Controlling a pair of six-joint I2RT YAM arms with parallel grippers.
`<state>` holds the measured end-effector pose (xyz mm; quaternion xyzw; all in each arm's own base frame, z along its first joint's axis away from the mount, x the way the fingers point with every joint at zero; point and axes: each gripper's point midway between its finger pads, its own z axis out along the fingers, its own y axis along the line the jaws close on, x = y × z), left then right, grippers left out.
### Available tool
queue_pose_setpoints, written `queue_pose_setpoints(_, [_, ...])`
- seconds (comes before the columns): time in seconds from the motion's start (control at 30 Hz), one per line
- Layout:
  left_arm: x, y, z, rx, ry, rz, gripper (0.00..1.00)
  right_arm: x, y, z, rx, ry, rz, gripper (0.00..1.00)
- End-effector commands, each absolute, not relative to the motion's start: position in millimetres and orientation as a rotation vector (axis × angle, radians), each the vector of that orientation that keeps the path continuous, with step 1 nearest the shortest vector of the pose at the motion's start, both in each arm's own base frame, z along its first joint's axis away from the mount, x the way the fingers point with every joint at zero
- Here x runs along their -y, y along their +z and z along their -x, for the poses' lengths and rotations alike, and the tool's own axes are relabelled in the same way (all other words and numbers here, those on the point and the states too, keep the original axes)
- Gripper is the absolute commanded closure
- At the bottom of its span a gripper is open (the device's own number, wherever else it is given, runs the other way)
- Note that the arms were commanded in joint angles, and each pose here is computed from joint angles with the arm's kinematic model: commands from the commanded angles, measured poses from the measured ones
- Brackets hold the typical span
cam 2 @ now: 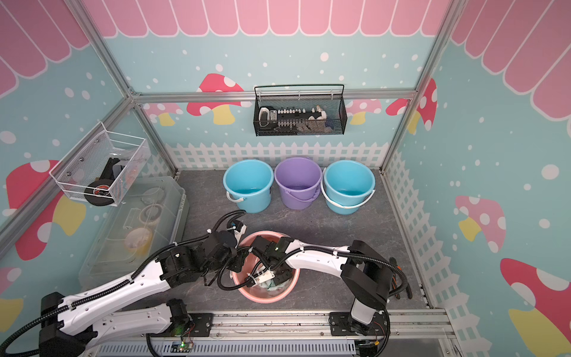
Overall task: Wipe the inside of the bucket with a cloth
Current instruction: Wipe the dirt from the inside of the bucket.
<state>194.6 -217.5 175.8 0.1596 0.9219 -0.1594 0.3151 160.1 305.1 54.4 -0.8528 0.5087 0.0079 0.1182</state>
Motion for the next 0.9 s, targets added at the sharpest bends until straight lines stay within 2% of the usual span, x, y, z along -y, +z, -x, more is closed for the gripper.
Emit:
queue_pose_setpoints(0.0, [244, 202, -209, -2.323, -0.562, -0.362, 1.00, -356, 65, -157, -1.366, 0.206, 2.347, 1.00])
queue_pose_setpoints(0.2, [257, 190, -206, -2.370, -0.603, -0.386, 1.00, -379, 88, -201, -1.241, -0.014, 2.134, 1.00])
queue_pose_setpoints(0.4, [269, 184, -193, -2.391, -0.613, -0.412, 1.00, -377, 110, -239, -1.125, -0.302, 1.990, 1.00])
queue_pose_setpoints(0.67, [271, 181, -184, -2.398, -0.585, -0.403, 1.00, -328, 94, -251, -1.127, -0.634, 2.211, 1.00])
queue_pose_setpoints(0.87, [265, 189, -183, -2.389, -0.579, -0.393, 1.00, -295, 78, -237, -1.212, -0.673, 2.406, 1.00])
